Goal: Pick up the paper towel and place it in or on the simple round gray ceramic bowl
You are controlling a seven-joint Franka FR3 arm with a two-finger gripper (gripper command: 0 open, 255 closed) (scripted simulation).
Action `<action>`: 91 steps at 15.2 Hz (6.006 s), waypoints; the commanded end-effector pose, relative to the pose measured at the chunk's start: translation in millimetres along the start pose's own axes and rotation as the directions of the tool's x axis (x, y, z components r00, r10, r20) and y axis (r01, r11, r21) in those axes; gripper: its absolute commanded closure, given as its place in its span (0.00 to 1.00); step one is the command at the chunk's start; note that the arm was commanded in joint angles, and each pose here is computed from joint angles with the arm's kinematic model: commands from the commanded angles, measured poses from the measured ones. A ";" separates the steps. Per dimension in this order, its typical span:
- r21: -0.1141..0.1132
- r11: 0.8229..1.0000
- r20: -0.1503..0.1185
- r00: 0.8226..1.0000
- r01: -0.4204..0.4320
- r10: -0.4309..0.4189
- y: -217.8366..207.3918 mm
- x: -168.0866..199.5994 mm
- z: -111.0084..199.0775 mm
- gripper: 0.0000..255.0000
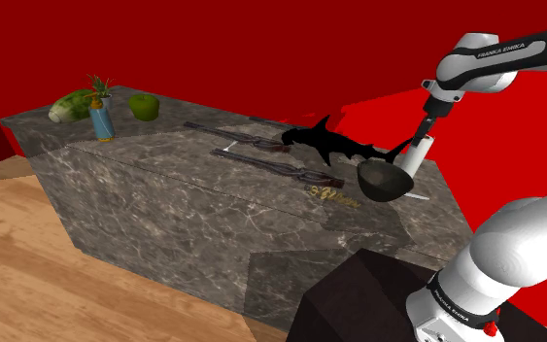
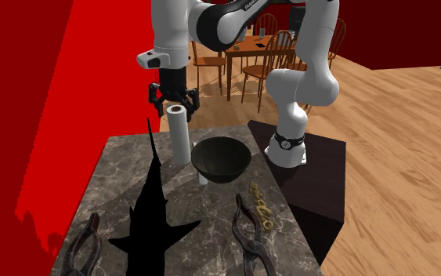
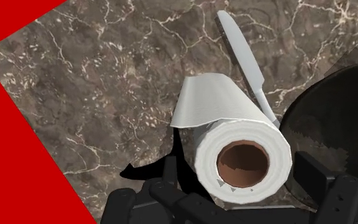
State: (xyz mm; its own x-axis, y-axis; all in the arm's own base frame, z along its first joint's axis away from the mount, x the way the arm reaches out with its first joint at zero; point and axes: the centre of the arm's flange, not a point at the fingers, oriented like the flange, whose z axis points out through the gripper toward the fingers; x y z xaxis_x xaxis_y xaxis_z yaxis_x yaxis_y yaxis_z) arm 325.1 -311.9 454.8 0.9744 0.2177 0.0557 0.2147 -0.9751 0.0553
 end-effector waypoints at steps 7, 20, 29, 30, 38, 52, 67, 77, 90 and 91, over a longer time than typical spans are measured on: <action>0.000 1.000 0.000 1.000 0.000 0.000 0.5 0.1 4.1 0.00; 0.000 1.000 0.000 1.000 0.000 0.000 1.0 0.6 -6.4 1.00; 0.000 1.000 0.000 1.000 0.000 0.000 3.7 3.4 -53.8 1.00; 0.000 1.000 0.000 1.000 0.000 0.000 4.0 3.6 -59.0 1.00; 0.000 1.000 0.000 1.000 0.000 0.000 6.4 6.0 -101.1 1.00; 0.000 1.000 0.000 1.000 0.000 0.000 -1.1 12.9 -173.0 1.00; 0.000 1.000 0.000 1.000 0.000 0.000 -139.7 52.9 -236.9 1.00; 0.000 1.000 0.000 1.000 0.000 0.000 -142.6 50.0 -184.3 1.00; 0.000 1.000 0.000 1.000 0.000 0.000 -146.4 46.2 -115.9 1.00; 0.000 1.000 0.000 1.000 0.000 0.000 -146.7 45.9 -110.6 1.00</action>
State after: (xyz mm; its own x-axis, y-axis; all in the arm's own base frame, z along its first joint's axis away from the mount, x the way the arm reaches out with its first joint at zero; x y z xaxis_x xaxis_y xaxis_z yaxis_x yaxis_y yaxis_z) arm 332.2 -154.3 565.4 0.9744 0.2177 0.0556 0.2147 -0.9751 0.0554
